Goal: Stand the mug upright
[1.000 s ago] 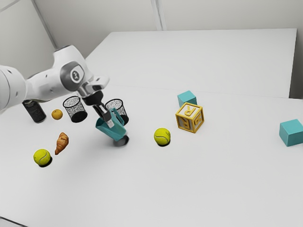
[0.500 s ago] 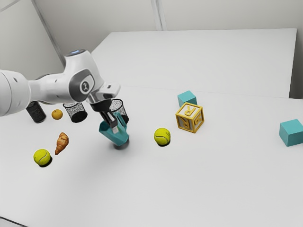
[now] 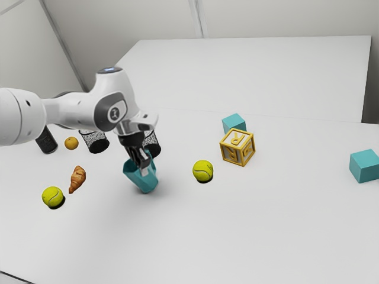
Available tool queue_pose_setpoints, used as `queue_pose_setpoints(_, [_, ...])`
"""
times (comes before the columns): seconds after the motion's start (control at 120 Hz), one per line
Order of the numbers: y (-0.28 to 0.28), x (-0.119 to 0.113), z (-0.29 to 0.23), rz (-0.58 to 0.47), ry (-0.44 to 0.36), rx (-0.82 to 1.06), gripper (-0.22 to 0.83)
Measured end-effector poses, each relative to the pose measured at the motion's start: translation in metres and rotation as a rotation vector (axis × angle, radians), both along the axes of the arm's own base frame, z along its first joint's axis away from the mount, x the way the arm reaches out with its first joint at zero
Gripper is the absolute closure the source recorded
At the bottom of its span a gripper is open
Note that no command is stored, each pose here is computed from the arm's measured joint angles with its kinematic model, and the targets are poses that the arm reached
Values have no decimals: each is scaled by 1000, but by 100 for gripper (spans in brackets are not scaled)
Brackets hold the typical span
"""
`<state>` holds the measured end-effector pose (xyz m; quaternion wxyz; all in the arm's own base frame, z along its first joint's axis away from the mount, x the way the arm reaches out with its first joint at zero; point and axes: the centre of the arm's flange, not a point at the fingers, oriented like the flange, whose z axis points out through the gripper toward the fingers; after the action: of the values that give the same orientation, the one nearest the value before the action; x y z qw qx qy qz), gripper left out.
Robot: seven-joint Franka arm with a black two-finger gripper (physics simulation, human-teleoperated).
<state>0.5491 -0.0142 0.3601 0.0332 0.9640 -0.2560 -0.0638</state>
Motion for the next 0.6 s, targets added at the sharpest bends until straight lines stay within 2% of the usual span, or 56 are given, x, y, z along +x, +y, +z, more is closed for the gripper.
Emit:
queue_pose_setpoints(0.133, [-4, 0, -8, 13, 14, 10, 79])
queue_pose_setpoints(0.2, [-5, 0, -9, 19, 18, 15, 75])
queue_pose_setpoints(0.292, [-6, 0, -10, 28, 21, 19, 63])
queue_pose_setpoints(0.433, [-8, 0, -6, 39, 11, 24, 39])
queue_pose_setpoints(0.6, [-13, 1, 20, 47, -37, 33, 22])
